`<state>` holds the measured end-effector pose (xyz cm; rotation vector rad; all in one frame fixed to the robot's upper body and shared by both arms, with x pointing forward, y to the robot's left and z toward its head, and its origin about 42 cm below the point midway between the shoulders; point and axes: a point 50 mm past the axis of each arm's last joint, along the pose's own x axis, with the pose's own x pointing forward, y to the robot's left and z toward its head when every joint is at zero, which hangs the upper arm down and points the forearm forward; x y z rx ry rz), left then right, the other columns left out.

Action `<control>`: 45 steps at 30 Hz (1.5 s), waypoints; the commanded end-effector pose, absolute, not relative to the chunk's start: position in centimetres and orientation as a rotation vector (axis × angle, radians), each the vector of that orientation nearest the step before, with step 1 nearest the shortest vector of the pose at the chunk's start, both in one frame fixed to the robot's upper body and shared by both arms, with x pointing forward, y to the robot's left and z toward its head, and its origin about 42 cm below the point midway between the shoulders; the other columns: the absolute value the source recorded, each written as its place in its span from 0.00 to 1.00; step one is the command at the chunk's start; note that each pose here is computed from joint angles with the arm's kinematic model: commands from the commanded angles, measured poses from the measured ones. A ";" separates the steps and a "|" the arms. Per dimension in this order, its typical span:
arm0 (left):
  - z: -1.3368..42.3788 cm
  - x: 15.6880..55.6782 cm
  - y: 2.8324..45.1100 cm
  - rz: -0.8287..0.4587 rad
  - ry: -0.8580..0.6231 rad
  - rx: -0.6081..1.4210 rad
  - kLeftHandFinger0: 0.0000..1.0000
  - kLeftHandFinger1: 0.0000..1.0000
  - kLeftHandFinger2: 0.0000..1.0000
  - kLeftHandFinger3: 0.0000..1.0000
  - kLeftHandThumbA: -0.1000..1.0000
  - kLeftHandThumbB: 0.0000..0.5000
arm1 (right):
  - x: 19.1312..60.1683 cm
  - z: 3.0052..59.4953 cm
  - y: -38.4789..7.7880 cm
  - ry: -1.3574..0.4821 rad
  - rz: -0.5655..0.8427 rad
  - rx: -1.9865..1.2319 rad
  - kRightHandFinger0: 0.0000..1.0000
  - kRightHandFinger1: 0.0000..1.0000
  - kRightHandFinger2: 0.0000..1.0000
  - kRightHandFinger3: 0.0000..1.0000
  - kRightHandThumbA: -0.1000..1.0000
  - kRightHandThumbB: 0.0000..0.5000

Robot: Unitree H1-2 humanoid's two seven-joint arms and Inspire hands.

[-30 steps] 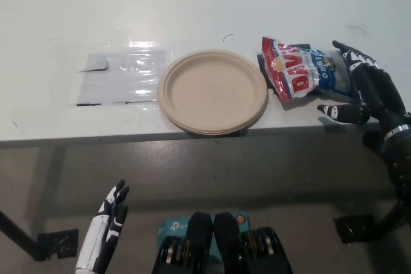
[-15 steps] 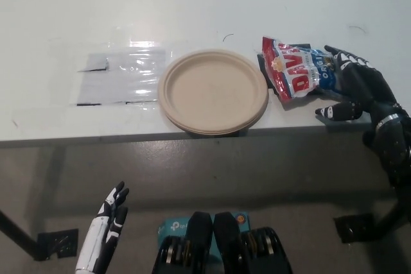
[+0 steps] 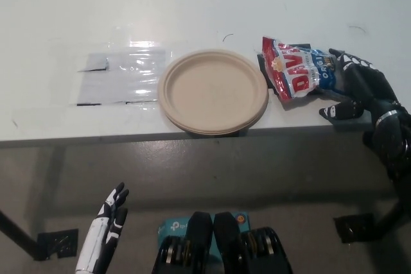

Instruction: The robot picks up a small bag of sunflower seeds on the right hand side and take it to the empty plate on the left hand side then pours some sunflower seeds on to the plate.

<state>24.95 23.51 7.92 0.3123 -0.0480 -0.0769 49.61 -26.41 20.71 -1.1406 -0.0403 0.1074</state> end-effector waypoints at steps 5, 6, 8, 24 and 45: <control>8.6 24.7 23.7 -0.074 -0.101 0.312 1.00 1.00 1.00 1.00 1.00 0.26 | 51.8 23.4 -26.0 -0.124 0.063 -1.157 1.00 1.00 1.00 1.00 0.96 0.86; 8.6 24.8 23.8 -0.074 -0.101 0.311 1.00 1.00 1.00 1.00 1.00 0.26 | 52.0 23.2 -25.8 -0.123 0.066 -1.155 1.00 1.00 1.00 1.00 0.96 0.86; 8.6 24.8 23.8 -0.071 -0.100 0.312 1.00 1.00 1.00 1.00 1.00 0.26 | 52.2 23.0 -25.7 -0.112 0.078 -1.163 1.00 1.00 1.00 1.00 0.98 0.86; 8.7 24.7 24.1 -0.057 -0.112 0.299 1.00 1.00 1.00 1.00 1.00 0.22 | 54.4 22.5 -23.5 -0.098 0.109 -1.196 1.00 1.00 1.00 1.00 0.94 0.90; 9.3 25.3 24.5 -0.052 -0.135 0.290 1.00 1.00 1.00 1.00 1.00 0.16 | 54.3 19.1 -22.8 -0.266 0.001 -1.207 0.00 0.38 0.89 0.70 0.00 0.37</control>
